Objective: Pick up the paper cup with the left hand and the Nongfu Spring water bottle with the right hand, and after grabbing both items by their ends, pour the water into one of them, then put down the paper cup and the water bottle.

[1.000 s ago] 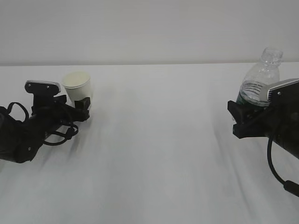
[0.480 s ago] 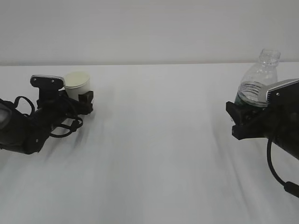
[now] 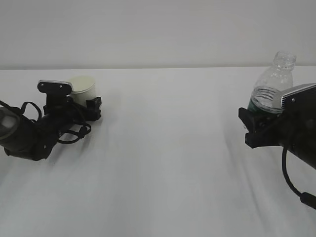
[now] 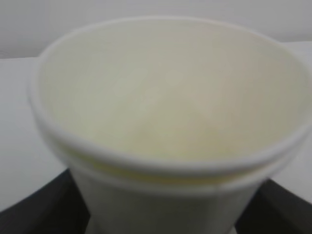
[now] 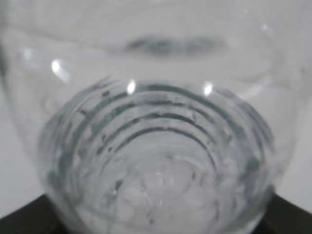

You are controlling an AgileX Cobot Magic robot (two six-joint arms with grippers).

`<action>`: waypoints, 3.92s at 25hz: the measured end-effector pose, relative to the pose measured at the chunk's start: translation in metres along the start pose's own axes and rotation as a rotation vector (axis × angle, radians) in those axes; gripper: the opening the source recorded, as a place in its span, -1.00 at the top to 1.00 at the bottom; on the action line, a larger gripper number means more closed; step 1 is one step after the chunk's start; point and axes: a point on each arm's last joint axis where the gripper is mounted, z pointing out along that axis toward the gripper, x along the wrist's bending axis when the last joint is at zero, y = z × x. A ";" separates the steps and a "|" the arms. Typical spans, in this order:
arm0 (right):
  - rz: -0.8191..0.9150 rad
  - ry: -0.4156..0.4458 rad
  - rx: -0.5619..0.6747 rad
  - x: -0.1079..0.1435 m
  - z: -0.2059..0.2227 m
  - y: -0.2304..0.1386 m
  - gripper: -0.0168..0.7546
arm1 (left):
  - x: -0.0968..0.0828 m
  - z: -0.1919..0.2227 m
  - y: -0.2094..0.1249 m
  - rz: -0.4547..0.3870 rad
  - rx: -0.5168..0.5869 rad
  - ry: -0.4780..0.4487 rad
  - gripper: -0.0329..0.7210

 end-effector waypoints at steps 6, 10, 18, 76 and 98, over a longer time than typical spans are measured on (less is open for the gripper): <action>-0.001 0.000 0.000 0.000 0.000 0.000 -0.26 | 0.000 0.005 0.000 0.000 0.001 0.000 -0.61; -0.001 0.000 0.000 0.000 0.000 0.000 -0.26 | 0.000 0.005 -0.002 0.000 0.007 0.001 -0.50; -0.002 0.000 0.000 0.000 0.000 0.000 -0.26 | -0.002 0.005 -0.002 0.019 0.009 -0.027 -0.36; -0.042 0.272 0.057 0.024 -0.004 -0.006 -0.26 | -0.135 -0.155 0.038 0.197 0.110 -0.955 -0.32; -0.149 0.375 0.050 0.024 0.014 0.016 -0.26 | -0.173 -0.151 0.050 0.268 0.005 -1.018 -0.31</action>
